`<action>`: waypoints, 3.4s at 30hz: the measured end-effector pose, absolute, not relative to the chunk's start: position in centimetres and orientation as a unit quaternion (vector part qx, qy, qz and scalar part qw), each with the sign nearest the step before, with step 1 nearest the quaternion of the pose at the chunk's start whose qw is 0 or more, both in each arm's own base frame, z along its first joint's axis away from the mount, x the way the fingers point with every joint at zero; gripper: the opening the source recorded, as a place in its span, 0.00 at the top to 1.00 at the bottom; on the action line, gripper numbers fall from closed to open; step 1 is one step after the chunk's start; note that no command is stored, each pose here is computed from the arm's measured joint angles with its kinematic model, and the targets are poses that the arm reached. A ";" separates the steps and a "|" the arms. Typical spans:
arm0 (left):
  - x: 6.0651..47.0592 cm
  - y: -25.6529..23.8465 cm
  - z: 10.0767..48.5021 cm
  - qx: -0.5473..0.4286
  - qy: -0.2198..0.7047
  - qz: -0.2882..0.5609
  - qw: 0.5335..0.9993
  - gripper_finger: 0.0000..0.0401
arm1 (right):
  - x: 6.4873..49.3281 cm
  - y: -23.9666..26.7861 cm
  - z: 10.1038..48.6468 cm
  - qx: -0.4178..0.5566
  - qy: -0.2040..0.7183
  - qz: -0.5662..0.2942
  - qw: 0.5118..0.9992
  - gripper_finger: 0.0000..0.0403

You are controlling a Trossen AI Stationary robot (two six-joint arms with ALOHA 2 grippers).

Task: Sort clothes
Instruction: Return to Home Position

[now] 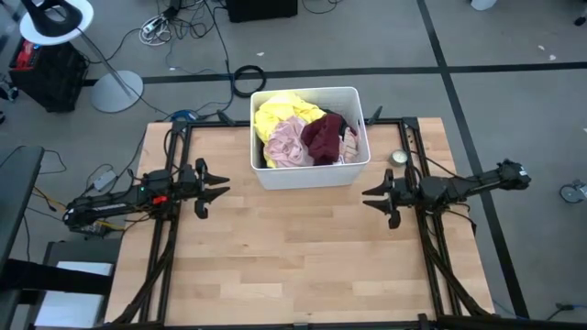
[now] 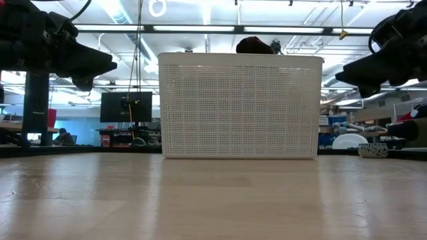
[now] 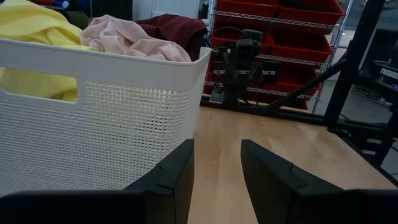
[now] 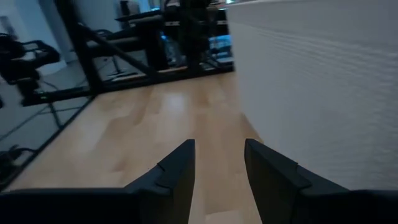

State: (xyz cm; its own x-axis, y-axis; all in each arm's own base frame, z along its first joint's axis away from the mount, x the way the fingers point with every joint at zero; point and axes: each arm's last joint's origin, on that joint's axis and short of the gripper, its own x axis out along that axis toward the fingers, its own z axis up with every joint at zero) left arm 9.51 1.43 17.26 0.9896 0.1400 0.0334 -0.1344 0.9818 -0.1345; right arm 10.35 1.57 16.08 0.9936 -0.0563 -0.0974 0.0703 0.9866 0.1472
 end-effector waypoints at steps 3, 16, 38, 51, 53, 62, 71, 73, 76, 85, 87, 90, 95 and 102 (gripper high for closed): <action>9.5 1.4 17.3 -0.066 -0.021 0.069 0.995 0.66 | 10.4 1.1 16.1 0.065 0.047 -0.054 0.995 0.65; 9.5 1.4 17.3 -0.066 -0.021 0.069 0.995 0.66 | 9.7 -0.5 16.3 0.035 0.148 -0.164 0.975 0.65; 9.5 1.4 17.2 -0.066 -0.021 0.069 0.995 0.66 | 10.1 -2.3 16.2 -0.009 0.042 -0.302 0.952 0.65; 9.5 1.4 17.2 -0.066 -0.021 0.069 0.995 0.66 | 10.0 -2.6 16.2 0.000 0.038 -0.318 0.947 0.65; 9.5 1.4 17.2 -0.066 -0.021 0.069 0.995 0.66 | 10.0 -2.6 16.2 0.001 0.035 -0.316 0.948 0.65; 9.5 1.4 17.2 -0.066 -0.021 0.069 0.995 0.66 | 10.0 -2.6 16.3 0.005 0.028 -0.316 0.948 0.65; 9.5 1.4 17.2 -0.066 -0.021 0.069 0.995 0.66 | 10.1 -2.6 16.4 0.005 0.027 -0.316 0.948 0.65; 9.5 1.4 17.2 -0.066 -0.021 0.069 0.995 0.66 | 10.1 -2.6 16.4 0.005 0.027 -0.316 0.948 0.65; 9.5 1.4 17.2 -0.066 -0.021 0.069 0.995 0.66 | 10.1 -2.6 16.4 0.005 0.026 -0.316 0.948 0.65; 9.5 1.4 17.3 -0.066 -0.021 0.069 0.995 0.66 | 10.1 -2.6 16.4 0.005 0.026 -0.316 0.948 0.65; 9.5 1.4 17.2 -0.066 -0.021 0.069 0.995 0.66 | 10.1 -2.6 16.4 0.005 0.026 -0.316 0.948 0.65; 9.5 1.4 17.2 -0.066 -0.021 0.069 0.995 0.66 | 10.0 -2.6 16.4 0.005 0.025 -0.316 0.948 0.65; 9.5 1.4 17.3 -0.066 -0.021 0.069 0.995 0.66 | 10.0 -2.6 16.4 0.005 0.025 -0.316 0.948 0.65; 9.5 1.4 17.2 -0.066 -0.021 0.069 0.995 0.66 | 10.0 -2.6 16.4 0.005 0.025 -0.316 0.948 0.65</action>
